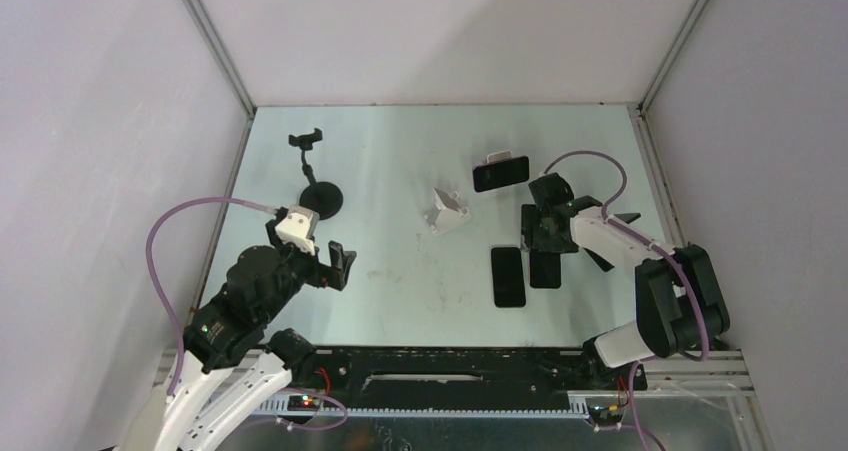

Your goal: Remove the phone from the phone stand

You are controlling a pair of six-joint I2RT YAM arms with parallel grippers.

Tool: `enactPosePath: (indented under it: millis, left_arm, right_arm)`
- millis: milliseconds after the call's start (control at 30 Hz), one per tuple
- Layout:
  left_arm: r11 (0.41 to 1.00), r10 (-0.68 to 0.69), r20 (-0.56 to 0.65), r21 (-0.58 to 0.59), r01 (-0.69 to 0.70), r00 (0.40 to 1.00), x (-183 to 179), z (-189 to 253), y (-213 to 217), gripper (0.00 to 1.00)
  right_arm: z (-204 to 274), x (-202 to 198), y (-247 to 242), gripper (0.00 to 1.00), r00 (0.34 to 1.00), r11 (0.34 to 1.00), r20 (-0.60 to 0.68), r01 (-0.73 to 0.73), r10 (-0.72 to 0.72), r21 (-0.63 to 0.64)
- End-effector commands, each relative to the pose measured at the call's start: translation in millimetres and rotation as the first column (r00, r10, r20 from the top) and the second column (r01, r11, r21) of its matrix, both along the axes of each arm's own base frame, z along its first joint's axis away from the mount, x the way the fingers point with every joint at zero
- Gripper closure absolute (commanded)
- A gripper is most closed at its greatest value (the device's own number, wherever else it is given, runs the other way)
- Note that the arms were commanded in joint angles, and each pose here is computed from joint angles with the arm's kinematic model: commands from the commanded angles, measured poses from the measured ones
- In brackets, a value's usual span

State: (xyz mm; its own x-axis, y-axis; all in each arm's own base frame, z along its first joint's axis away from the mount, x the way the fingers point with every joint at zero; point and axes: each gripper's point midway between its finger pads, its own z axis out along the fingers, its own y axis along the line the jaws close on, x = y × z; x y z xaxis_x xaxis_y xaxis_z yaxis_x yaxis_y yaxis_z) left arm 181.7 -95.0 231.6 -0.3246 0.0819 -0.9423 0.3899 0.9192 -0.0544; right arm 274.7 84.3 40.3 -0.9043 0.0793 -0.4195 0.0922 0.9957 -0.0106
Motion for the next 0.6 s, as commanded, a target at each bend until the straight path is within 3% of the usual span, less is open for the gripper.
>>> enactPosePath:
  millis: [0,433,567]
  left_arm:
    - [1.000,-0.017,0.025,0.001,0.017,1.000,3.1,4.6,-3.9,0.00]
    - [1.000,-0.022,0.021,0.004,0.022,1.000,3.4,3.8,-4.8,0.00]
    - [1.000,-0.021,0.019,0.005,0.021,1.000,3.4,3.4,-4.8,0.00]
  right_arm:
    - [-6.3,-3.0,2.2,0.63,1.000,1.000,-0.023,-0.011,0.011,0.001]
    - [-38.8,-35.5,-7.0,0.58,0.978,0.996,-0.207,-0.028,0.009,-0.087]
    - [-37.7,-38.1,-2.1,0.54,0.976,0.997,-0.218,-0.039,0.024,-0.061]
